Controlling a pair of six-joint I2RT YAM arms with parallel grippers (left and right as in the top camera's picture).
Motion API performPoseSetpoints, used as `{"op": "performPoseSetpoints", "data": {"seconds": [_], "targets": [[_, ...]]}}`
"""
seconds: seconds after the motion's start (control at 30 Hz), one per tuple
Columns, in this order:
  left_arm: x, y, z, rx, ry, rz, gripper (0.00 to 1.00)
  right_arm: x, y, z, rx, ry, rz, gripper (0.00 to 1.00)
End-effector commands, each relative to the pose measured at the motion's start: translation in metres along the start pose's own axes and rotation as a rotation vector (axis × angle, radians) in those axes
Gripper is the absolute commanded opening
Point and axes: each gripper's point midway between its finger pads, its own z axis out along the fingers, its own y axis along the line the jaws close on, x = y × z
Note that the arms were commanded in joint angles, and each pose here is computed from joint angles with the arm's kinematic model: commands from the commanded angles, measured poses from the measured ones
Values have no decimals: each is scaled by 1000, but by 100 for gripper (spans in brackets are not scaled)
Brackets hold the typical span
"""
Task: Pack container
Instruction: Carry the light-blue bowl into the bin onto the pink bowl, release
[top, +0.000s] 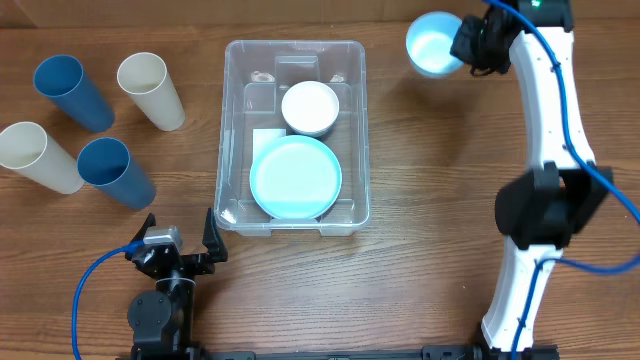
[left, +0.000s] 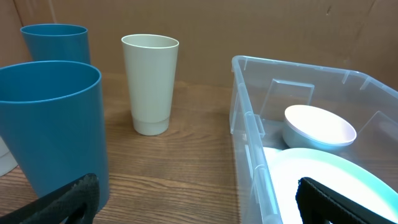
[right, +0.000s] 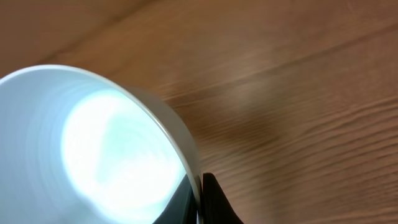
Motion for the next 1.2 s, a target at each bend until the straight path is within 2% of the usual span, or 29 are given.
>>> {"op": "performPoseSetpoints", "data": {"seconds": [0.0,0.2,0.33,0.7,1.17], "targets": [[0,-1,0,6,-4,15,100,16,61,-56,-93,-72,-154,4],[0,-1,0,6,-4,15,100,69,140,-46,-152,-33,-321,4],[0,-1,0,6,-4,15,100,90,166,-26,-168,-12,-369,4],[0,-1,0,6,-4,15,100,120,165,75,-104,120,-382,4],[0,-1,0,6,-4,14,100,136,174,96,-127,164,-409,4]]}}
